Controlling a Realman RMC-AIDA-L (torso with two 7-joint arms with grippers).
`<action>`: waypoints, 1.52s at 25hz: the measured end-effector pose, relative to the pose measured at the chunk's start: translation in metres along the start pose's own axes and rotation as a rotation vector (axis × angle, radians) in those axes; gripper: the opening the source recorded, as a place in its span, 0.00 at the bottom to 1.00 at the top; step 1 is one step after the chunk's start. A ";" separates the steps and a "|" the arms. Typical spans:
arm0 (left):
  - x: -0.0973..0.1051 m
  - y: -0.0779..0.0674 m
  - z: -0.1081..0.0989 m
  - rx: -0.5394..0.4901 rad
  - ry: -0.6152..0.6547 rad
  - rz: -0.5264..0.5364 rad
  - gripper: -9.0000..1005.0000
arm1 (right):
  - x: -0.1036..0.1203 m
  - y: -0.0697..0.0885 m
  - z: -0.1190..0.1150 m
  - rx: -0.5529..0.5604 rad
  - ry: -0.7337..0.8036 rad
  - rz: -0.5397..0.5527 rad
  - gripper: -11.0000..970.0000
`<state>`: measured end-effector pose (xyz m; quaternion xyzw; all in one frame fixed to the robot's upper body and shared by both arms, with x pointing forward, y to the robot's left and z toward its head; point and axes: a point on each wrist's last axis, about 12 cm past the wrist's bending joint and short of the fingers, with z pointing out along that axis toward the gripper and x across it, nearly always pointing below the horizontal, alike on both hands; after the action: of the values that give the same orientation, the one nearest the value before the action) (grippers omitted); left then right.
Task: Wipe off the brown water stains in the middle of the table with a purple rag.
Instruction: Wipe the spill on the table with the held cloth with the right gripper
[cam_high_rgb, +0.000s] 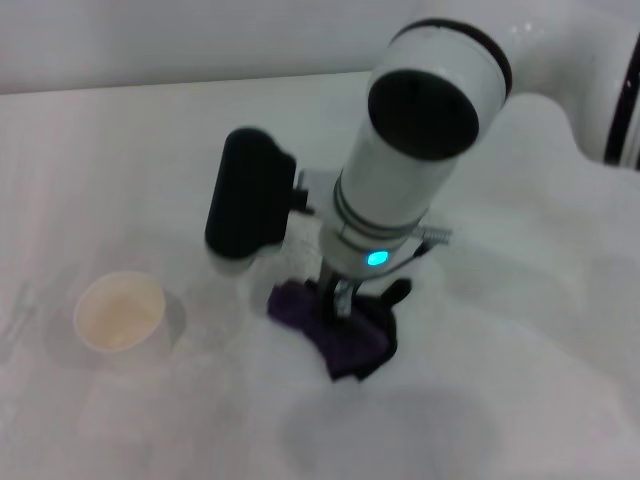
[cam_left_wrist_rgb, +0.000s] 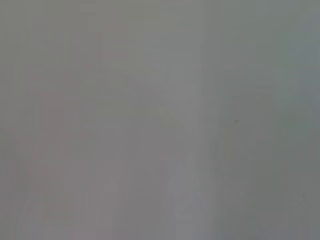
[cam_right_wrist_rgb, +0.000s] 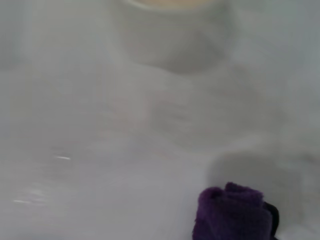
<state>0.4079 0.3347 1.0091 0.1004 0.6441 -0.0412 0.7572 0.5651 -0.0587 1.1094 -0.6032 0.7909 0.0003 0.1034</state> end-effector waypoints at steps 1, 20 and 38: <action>0.000 0.000 0.000 -0.001 0.000 0.000 0.89 | 0.002 -0.007 0.000 0.017 0.011 0.018 0.11; 0.000 0.000 0.003 -0.004 0.000 -0.004 0.89 | 0.001 0.037 -0.004 -0.196 -0.034 -0.106 0.10; 0.003 0.003 -0.002 -0.030 0.025 -0.006 0.89 | 0.098 -0.072 -0.045 0.142 0.092 0.319 0.10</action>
<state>0.4067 0.3386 1.0062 0.0876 0.6545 -0.0323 0.7503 0.6016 -0.1772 1.1458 -0.4607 0.8784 -0.0666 0.1081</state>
